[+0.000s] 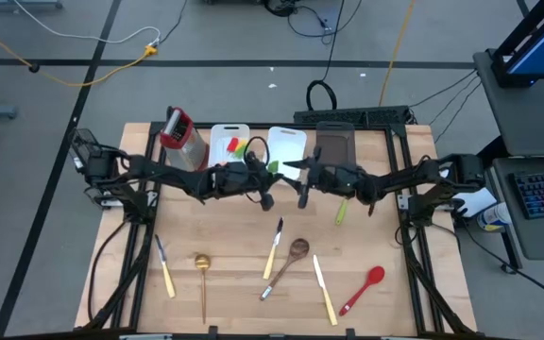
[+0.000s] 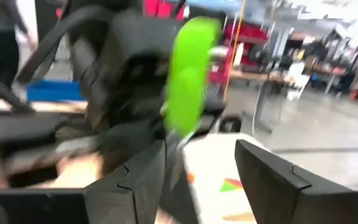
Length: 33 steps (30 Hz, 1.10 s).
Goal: Pick & Place Kitchen Items
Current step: Put the green spatula into the left white bin
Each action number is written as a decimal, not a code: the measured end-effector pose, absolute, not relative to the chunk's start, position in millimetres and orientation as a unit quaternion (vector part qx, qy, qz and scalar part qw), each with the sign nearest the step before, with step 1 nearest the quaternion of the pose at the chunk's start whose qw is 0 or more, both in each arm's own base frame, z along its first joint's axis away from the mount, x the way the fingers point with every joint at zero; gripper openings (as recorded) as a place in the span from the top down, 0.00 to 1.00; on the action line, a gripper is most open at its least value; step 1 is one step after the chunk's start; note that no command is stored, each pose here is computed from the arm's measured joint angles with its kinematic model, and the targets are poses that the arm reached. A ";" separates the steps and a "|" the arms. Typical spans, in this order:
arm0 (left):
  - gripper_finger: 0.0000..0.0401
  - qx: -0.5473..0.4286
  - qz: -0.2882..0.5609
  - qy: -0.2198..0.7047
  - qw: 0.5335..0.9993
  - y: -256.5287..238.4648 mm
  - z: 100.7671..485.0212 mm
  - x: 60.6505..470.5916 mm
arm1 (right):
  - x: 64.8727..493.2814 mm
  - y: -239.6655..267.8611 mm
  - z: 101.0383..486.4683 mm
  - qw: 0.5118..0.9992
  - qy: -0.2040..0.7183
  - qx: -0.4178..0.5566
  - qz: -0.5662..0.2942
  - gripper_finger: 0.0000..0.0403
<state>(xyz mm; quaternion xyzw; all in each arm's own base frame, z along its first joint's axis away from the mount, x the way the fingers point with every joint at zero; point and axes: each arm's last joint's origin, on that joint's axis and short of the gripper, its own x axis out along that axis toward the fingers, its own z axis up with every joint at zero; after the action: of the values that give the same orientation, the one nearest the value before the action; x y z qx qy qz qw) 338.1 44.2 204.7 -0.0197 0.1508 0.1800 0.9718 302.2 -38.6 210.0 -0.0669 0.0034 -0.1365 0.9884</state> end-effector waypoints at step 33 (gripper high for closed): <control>0.98 -0.268 0.388 0.355 0.807 162.7 161.3 260.6 | 297.1 -37.0 177.5 0.978 0.165 -0.005 -0.128 0.55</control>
<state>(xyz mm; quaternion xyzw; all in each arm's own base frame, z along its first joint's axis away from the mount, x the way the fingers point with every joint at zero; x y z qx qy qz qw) 260.6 162.7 161.3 -0.2679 0.3552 0.3879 0.8072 297.1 -37.0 177.5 -0.0053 0.1645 -0.1284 0.9780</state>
